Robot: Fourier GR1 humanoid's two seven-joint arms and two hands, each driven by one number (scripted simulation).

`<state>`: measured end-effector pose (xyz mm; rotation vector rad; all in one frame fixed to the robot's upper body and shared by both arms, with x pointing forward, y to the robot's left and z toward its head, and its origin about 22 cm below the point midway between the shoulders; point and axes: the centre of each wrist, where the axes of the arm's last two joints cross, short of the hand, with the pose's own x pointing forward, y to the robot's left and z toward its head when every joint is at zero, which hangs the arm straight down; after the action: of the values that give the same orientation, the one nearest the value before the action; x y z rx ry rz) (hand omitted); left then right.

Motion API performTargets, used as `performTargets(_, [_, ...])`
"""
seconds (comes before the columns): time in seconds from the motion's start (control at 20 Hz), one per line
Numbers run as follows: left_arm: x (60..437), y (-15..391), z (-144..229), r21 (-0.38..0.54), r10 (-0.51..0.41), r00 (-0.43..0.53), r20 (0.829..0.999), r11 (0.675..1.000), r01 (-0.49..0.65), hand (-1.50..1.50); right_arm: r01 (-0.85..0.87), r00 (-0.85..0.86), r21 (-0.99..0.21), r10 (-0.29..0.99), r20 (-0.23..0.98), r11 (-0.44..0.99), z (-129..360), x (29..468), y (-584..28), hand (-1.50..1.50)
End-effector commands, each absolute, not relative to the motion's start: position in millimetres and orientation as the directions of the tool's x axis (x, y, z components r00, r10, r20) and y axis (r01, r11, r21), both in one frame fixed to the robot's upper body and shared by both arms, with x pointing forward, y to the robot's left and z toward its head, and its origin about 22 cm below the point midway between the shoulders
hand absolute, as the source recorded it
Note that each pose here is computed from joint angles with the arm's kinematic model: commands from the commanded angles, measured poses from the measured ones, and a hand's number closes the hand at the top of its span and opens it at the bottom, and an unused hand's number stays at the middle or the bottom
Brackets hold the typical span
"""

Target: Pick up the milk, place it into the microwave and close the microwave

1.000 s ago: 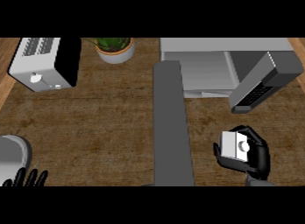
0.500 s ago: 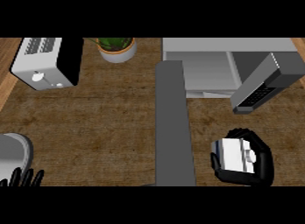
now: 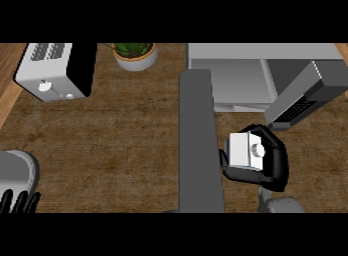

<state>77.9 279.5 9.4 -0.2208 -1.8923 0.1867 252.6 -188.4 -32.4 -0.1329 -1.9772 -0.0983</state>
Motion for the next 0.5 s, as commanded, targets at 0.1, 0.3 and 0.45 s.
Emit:
performTargets(0.1, [70, 284, 7, -0.239, 0.246, -0.313, 0.917, 0.969, 0.059, -1.50, 0.164, -0.342, -0.059, 0.113, 0.933, 0.985, -25, 304, -166, 1.50])
performTargets(0.3, [60, 289, 16, -0.229, 0.237, -0.302, 0.923, 0.972, 0.061, -1.50, 0.216, -0.285, -0.145, 0.204, 0.936, 0.965, -34, 322, -169, 1.50])
performTargets(0.45, [70, 291, -9, -0.239, 0.241, -0.315, 0.918, 0.970, 0.043, -1.50, 0.229, -0.248, -0.121, 0.178, 0.952, 0.966, -38, 335, -169, 1.50])
